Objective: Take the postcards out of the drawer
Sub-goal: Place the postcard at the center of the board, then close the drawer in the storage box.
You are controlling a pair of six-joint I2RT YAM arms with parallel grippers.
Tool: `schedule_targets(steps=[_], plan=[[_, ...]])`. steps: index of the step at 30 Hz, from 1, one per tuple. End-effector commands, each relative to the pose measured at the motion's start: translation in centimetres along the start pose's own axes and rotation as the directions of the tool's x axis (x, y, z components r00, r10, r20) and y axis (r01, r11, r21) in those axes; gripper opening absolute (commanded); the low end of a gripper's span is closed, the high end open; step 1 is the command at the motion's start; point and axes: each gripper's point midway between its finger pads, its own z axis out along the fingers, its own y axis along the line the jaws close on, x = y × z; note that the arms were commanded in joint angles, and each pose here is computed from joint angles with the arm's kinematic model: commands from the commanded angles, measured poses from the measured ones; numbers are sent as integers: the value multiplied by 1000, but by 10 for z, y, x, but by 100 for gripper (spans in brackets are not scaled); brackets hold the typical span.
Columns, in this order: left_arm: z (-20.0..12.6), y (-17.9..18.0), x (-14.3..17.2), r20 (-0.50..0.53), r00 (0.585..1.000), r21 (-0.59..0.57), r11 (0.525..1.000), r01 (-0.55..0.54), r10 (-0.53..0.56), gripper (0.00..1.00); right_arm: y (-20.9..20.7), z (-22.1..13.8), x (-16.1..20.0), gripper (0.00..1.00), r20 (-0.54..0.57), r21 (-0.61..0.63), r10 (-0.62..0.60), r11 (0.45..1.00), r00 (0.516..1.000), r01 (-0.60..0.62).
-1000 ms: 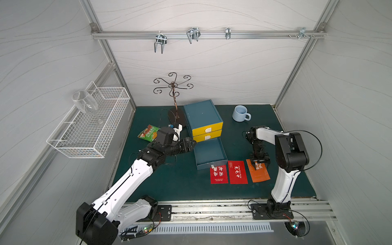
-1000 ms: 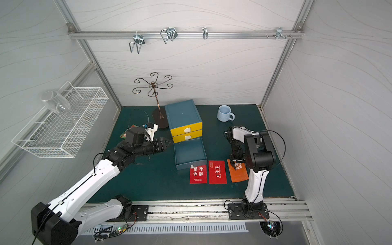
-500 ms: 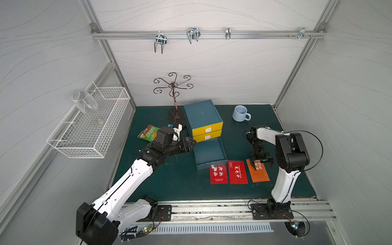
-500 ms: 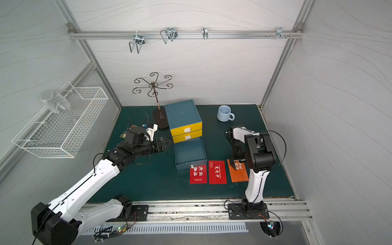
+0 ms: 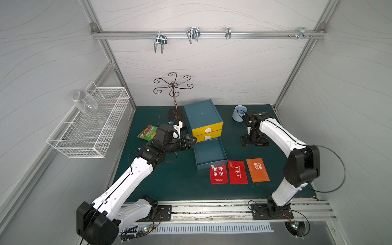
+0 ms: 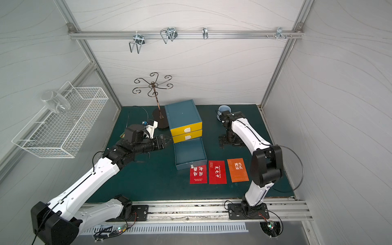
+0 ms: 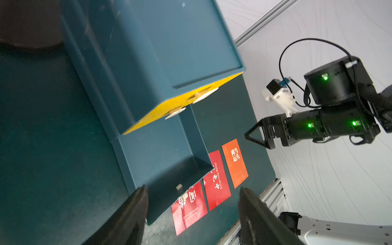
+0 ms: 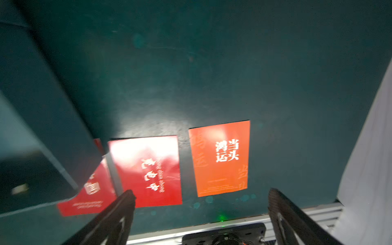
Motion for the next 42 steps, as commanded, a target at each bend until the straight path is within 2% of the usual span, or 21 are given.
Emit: schedule_targets(steps=[1, 6, 9, 12, 17, 24, 27, 33, 42], plan=[[-6, -35, -50, 111, 985, 58, 988, -140, 133, 74, 36, -9, 20, 99, 6, -254, 50, 966, 999, -47], [22, -49, -82, 73, 971, 57, 971, -230, 226, 76, 71, -15, 47, 96, 47, -489, 119, 869, 992, -81], [47, -47, -94, 42, 967, 59, 966, -252, 250, 76, 98, -8, 66, 90, 47, -573, 127, 816, 991, -77], [69, -42, -100, -1, 966, 57, 965, -258, 258, 76, 117, 12, 82, 85, 10, -573, 109, 815, 994, -83], [96, -28, -101, -53, 964, 34, 965, -260, 261, 76, 142, 27, 88, 76, -3, -582, 64, 811, 998, -53], [125, -9, -93, -122, 963, 10, 970, -242, 241, 76, 165, 49, 83, 54, 10, -569, 28, 822, 1000, -17], [133, -4, -87, -155, 961, 12, 973, -230, 229, 75, 170, 60, 82, 48, 3, -559, 24, 829, 1000, -19], [139, 8, -75, -193, 956, -2, 974, -226, 221, 74, 174, 71, 77, 40, 25, -546, 52, 837, 998, -30], [141, 11, -66, -217, 953, 4, 976, -218, 214, 74, 176, 69, 62, 37, 71, -531, 67, 847, 995, -19]])
